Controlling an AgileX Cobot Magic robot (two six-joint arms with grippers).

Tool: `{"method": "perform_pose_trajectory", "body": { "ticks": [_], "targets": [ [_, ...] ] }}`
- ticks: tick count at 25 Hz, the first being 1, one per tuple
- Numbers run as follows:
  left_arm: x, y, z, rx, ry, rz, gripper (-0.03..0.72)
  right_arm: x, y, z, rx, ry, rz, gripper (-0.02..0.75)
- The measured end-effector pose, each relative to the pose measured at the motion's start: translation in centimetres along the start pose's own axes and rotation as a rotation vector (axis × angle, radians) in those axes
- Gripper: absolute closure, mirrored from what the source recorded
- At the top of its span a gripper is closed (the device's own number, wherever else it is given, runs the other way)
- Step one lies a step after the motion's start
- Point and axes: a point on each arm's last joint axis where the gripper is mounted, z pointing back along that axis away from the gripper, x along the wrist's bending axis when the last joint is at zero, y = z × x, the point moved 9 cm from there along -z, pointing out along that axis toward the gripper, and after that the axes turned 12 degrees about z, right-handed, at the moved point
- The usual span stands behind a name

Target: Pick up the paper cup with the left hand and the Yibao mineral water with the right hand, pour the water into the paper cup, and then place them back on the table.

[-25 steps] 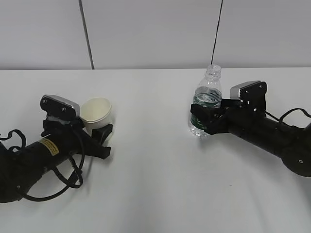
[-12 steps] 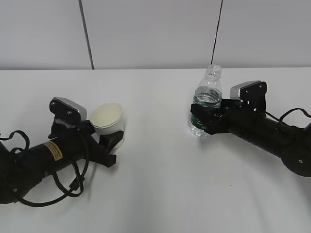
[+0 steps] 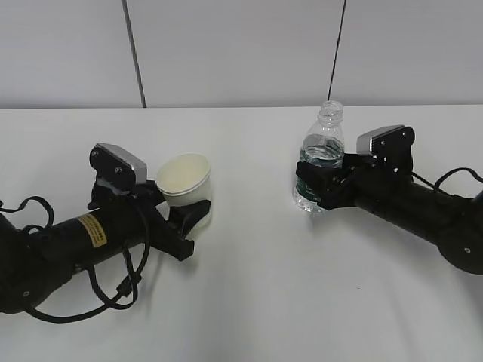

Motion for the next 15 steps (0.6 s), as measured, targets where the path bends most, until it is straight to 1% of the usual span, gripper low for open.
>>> {"method": "perform_pose_trajectory", "body": {
  "ticks": [7,11,15],
  "targets": [
    [-1.2,0.2,-0.2,0.007,0.032,0.012,0.276,0.3,-0.3,0.1,0.015,-0.024,0.028,0.253],
    [-1.8,0.3,-0.3,0.013,0.051,0.011,0.276,0.5,-1.2,0.2,0.002,-0.040,0.052,0.253],
    [-2.0,0.3,-0.3,0.015,0.059,0.021,0.276,0.5,-2.4,0.3,-0.017,-0.045,0.075,0.253]
  ]
}}
